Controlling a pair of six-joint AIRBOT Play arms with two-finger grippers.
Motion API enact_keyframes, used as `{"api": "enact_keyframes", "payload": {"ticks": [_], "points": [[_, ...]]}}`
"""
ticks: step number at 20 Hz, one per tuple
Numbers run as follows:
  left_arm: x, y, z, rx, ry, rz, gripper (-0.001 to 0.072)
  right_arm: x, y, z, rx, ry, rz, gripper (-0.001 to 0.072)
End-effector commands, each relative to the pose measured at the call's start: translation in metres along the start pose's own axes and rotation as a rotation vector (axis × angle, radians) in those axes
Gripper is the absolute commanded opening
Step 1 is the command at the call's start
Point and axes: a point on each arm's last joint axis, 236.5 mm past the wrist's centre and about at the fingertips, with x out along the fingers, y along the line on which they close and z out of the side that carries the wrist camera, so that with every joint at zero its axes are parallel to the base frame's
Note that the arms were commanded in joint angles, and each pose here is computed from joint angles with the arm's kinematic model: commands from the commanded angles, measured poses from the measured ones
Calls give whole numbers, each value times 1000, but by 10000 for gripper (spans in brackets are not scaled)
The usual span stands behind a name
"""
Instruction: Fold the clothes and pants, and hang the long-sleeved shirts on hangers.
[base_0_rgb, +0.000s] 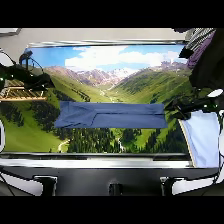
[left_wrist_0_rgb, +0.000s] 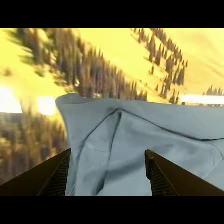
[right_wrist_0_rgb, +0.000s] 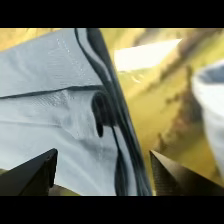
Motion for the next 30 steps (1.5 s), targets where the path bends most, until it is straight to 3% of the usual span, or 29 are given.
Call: {"api": "enact_keyframes", "payload": {"ticks": [1, 5, 7, 8, 10, 11, 12, 13, 20, 25, 30], "points": [[-26, -2, -2, 27, -30, 54, 538, 20, -1, 0, 17, 18, 47, 653], [-25, -3, -2, 18, -29, 53, 538, 36, 1, 3, 0, 14, 27, 646], [-25, -3, -2, 11, -27, 52, 538, 45, 4, 2, -22, 15, 6, 546], [-25, -4, -2, 12, -27, 52, 536, 49, 8, 1, -36, 22, 0, 429], [-24, -9, -2, 11, -26, 29, 498, 51, 15, -1, -51, 26, 3, 95], [-24, -12, -2, 11, -25, 18, 291, 48, 18, -1, -54, 20, 7, 32], [-23, -13, -3, 11, -24, 14, 66, 42, 21, 0, -62, 7, 7, 30], [-21, -16, -2, 9, -22, -1, 14, 33, 27, 1, -64, -9, 4, 30], [69, -135, -38, -55, 68, -340, 13, -59, 85, -10, -107, -92, -23, 29], [148, -253, -110, -28, 196, -473, 13, -111, 115, -20, -123, -173, -47, 30], [189, -347, -150, -127, 216, -616, 13, -138, 130, -36, -124, -193, -62, 30]]}}
